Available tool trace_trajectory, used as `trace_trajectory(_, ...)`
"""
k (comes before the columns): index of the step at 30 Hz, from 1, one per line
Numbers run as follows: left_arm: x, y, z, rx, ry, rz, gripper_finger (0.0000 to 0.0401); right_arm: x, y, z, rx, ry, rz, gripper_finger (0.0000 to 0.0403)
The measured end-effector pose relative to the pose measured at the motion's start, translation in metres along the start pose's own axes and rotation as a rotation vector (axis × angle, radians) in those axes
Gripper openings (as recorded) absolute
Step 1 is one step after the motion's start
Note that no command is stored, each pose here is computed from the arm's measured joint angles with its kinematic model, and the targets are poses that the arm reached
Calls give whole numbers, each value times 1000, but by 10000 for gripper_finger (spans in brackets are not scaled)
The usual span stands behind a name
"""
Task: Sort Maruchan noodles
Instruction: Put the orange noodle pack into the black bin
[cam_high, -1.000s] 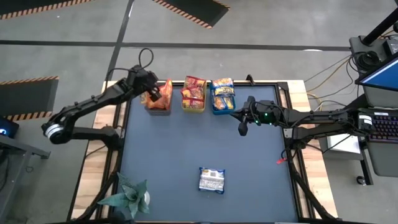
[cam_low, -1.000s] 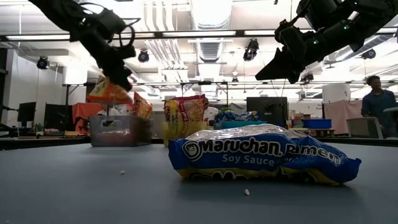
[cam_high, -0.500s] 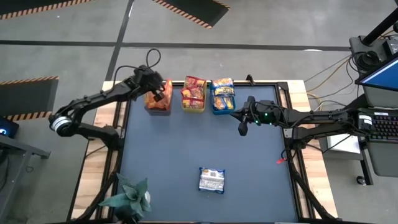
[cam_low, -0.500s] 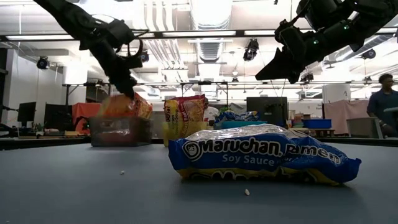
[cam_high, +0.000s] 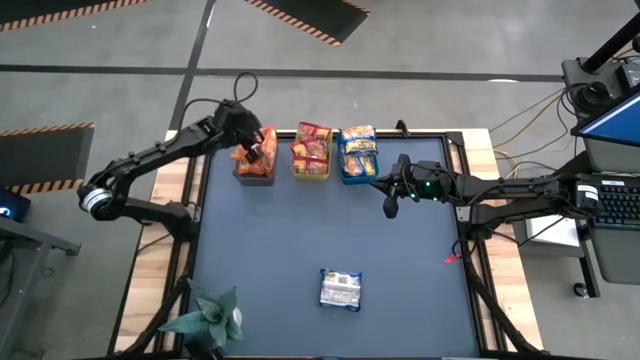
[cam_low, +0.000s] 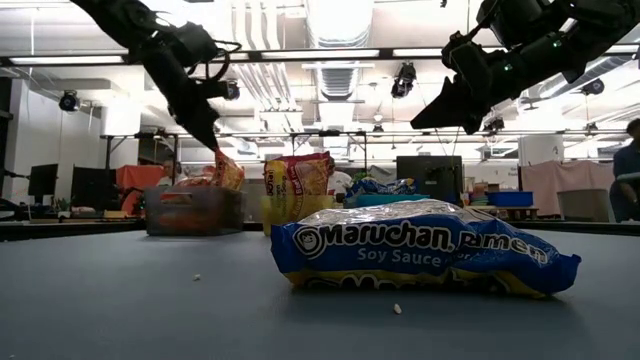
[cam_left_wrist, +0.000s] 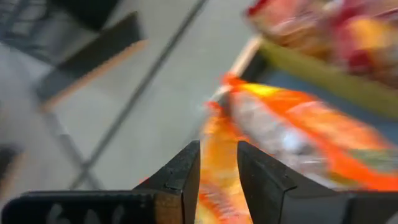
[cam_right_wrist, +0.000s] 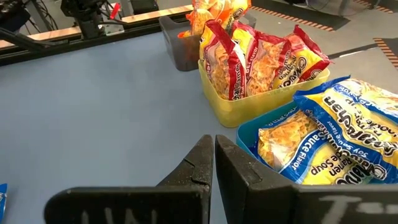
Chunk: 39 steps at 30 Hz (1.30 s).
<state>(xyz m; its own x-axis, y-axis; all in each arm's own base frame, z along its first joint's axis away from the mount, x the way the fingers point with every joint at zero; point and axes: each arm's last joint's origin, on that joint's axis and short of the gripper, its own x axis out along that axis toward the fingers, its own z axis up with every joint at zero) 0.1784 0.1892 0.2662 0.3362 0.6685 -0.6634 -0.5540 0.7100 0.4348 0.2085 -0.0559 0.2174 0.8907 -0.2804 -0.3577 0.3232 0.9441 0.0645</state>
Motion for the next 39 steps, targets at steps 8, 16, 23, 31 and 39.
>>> trace_trajectory(8, 2, 4, -4, -264, 26, -35, 40, 0, 0, 0, 0, 0, 0, 9)
trace_trajectory(16, 12, -3, -19, -488, 205, 16, 4, 0, 0, 0, 0, 0, 0, 9)
trace_trajectory(23, 46, -13, -25, -485, 306, 38, 1, 0, 0, 0, 0, 0, 1, 9)
trace_trajectory(31, 36, -27, -29, -537, 392, -25, 0, 0, 0, 0, -1, 1, 1, 9)
trace_trajectory(39, 19, -22, -10, -496, 293, -19, 0, 0, 0, 0, -6, 1, 1, 9)
